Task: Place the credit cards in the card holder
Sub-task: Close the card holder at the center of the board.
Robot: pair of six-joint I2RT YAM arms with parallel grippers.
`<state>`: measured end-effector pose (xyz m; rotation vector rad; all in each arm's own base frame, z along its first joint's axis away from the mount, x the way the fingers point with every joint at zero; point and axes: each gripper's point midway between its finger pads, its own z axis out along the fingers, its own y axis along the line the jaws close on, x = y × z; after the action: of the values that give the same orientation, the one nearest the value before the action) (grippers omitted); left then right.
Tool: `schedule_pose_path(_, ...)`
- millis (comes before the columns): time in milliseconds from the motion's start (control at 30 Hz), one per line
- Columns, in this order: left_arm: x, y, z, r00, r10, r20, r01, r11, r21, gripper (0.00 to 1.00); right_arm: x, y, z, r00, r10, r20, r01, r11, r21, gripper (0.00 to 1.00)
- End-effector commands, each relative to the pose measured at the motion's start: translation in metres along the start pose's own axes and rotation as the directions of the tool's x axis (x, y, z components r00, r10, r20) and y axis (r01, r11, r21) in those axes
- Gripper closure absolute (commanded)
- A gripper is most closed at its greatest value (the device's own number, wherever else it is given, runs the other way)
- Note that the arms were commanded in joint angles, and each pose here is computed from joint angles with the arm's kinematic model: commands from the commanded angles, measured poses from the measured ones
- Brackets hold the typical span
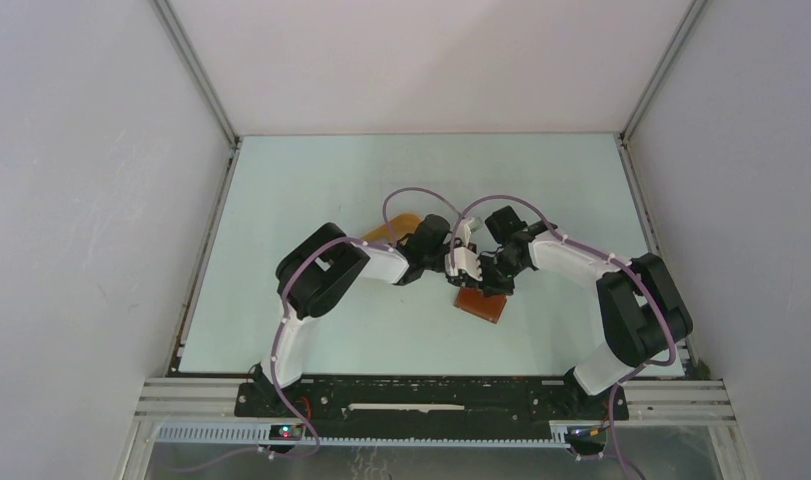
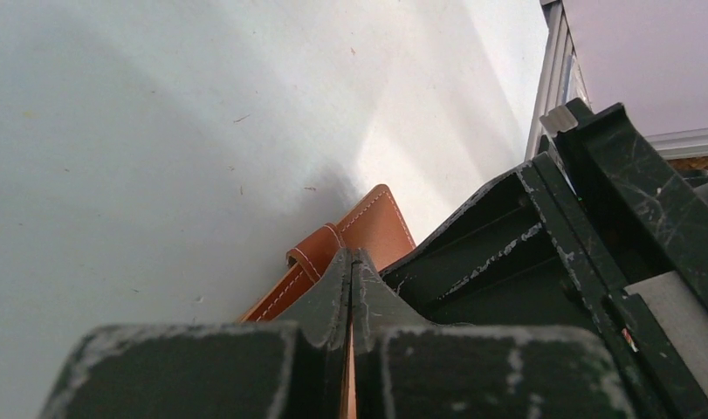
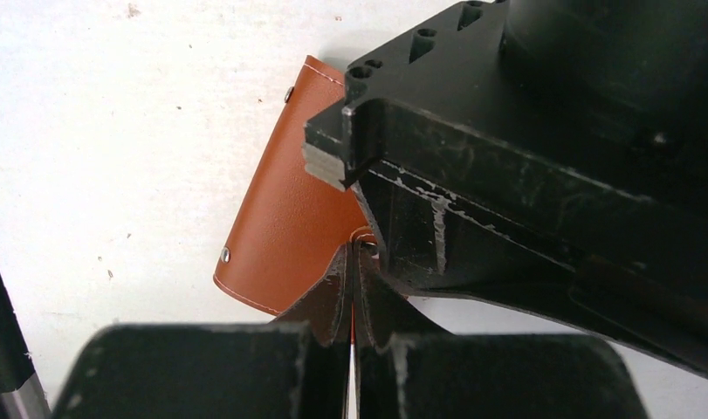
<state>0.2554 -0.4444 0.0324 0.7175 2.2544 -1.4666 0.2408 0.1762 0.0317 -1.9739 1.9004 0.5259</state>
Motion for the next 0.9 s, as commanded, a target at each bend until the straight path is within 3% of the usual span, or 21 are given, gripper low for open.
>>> schedule_pose_path(0, 0.048, 0.037, -0.011, 0.989, -0.091, -0.113, 0.073, 0.985, -0.156, 1.0, -0.004, -0.01, 0.001, 0.999, -0.034, -0.026, 0.035, 0.998, 0.046, 1.0)
schedule_pose_path(267, 0.057, 0.044, -0.012, 0.984, -0.136, -0.112, 0.114, 0.977, -0.182, 1.0, -0.004, -0.009, -0.003, 0.999, -0.028, -0.04, 0.03, 0.998, 0.049, 1.0)
schedule_pose_path(567, 0.056, 0.045, -0.011, 0.984, -0.14, -0.11, 0.119, 0.976, -0.181, 1.0, -0.02, -0.008, -0.02, 0.999, -0.025, 0.035, 0.023, 0.997, 0.076, 0.81)
schedule_pose_path(867, 0.055, 0.044, -0.01, 0.985, -0.137, -0.109, 0.117, 0.978, -0.17, 1.0, -0.018, -0.011, -0.025, 0.999, -0.021, 0.039, 0.017, 0.995, 0.095, 0.7)
